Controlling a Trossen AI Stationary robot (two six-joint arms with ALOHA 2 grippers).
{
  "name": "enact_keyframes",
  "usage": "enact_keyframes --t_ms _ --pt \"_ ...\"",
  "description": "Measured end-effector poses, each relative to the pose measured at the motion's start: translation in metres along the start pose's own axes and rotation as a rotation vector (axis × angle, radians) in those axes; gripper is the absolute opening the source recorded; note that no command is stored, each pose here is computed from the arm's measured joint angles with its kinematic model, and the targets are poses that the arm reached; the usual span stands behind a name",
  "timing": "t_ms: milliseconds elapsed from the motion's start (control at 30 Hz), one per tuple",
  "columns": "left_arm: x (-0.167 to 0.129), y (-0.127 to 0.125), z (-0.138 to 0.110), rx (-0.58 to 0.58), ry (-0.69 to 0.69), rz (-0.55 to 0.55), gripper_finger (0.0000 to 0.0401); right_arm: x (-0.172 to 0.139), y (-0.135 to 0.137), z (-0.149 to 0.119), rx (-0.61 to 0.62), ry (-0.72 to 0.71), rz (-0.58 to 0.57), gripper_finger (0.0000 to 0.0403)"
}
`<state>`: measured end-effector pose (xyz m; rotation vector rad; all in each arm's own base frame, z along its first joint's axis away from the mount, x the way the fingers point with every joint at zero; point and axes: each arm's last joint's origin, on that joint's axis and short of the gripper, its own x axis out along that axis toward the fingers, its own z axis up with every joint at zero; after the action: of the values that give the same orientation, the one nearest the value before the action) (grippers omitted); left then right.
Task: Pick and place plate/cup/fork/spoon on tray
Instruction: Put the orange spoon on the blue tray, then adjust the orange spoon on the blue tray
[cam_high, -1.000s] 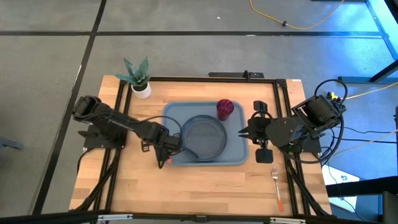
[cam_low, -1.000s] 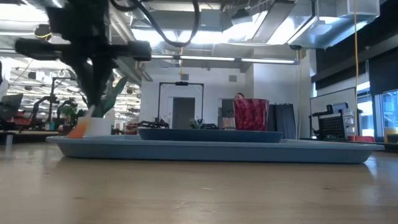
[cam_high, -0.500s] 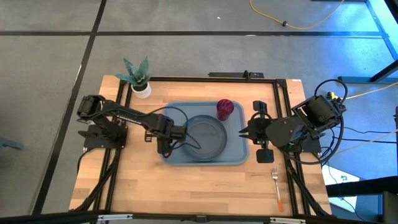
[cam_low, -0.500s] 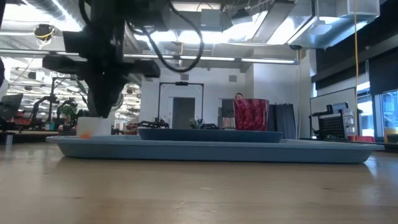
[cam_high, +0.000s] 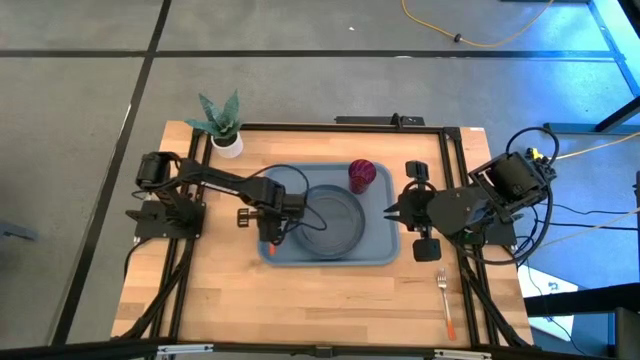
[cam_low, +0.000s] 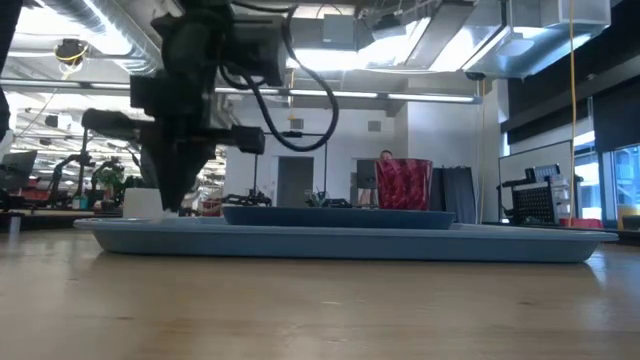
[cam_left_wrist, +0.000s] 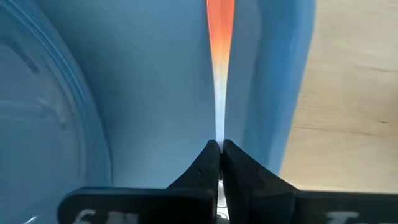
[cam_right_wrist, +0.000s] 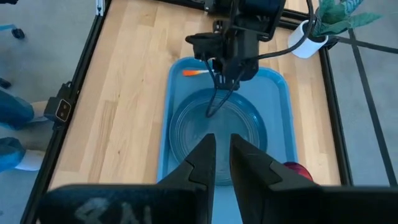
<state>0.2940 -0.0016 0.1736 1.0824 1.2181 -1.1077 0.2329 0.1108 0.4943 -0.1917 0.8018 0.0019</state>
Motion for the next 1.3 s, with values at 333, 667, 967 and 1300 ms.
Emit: enact_keyframes --t_ms 333,667,967,1300 --pt "0.021 -0.013 -0.01 0.122 0.02 -0.034 0.0003 -0.002 -0.001 -0.001 -0.004 -0.005 0.001 0.0049" --pt "0.023 -0.009 -0.011 0.127 0.028 0.024 0.0002 -0.002 -0.001 -0.001 0.003 -0.006 0.0 0.0049" --pt "0.023 -0.006 -0.011 -0.045 0.029 0.061 0.0001 -0.002 -0.001 -0.001 0.01 -0.005 0.0 0.0049" --pt "0.023 -0.003 -0.011 -0.077 0.024 0.089 0.0 -0.002 -0.001 -0.001 0.01 -0.005 0.001 0.0049"
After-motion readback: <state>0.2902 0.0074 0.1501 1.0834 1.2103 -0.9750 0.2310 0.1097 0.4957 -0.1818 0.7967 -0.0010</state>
